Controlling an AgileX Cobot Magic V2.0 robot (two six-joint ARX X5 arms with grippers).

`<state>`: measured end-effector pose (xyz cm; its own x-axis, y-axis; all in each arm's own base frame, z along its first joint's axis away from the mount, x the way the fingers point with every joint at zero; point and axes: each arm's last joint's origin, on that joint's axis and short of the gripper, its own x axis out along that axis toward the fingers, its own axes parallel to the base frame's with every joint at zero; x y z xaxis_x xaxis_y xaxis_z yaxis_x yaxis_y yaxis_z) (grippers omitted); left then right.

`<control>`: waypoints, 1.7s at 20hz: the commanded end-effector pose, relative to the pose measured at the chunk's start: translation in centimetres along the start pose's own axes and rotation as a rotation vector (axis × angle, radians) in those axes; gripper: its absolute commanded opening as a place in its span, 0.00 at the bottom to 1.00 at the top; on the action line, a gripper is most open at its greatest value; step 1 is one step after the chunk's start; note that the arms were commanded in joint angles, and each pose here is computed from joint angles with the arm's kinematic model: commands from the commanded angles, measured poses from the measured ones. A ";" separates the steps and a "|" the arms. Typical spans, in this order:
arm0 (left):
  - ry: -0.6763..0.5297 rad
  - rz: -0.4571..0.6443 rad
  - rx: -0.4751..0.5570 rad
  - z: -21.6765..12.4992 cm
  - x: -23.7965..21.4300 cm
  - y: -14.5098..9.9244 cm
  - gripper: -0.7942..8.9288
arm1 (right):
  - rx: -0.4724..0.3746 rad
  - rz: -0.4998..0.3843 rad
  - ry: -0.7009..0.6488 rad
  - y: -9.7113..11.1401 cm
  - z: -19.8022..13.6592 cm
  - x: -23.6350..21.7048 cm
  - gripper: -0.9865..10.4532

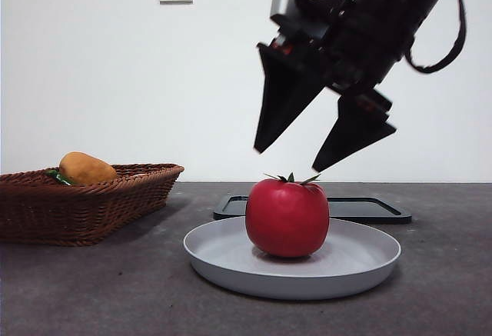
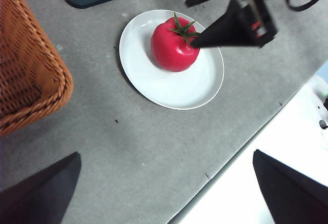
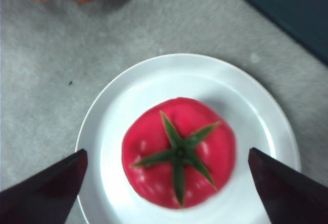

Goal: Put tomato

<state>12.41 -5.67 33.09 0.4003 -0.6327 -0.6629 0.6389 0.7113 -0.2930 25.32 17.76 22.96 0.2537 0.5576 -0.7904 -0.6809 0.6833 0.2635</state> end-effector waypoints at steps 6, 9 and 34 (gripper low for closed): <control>-0.021 -0.006 0.026 0.5 -0.2 -0.2 0.66 | -0.005 -0.050 0.049 -0.1 0.2 3.0 0.53; -0.022 -0.006 0.027 0.5 -0.2 -0.1 0.66 | -0.008 -0.044 0.077 -0.1 0.0 4.2 0.53; -0.023 -0.006 0.027 0.5 -0.2 -0.1 0.66 | -0.021 -0.287 -0.261 -2.7 8.4 -2.7 0.34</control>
<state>12.46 -5.69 33.13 0.4046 -0.6345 -0.6585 0.6411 0.7103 -0.2905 32.05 17.73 29.38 0.6067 0.4439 -0.6595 -0.5546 0.8307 0.0489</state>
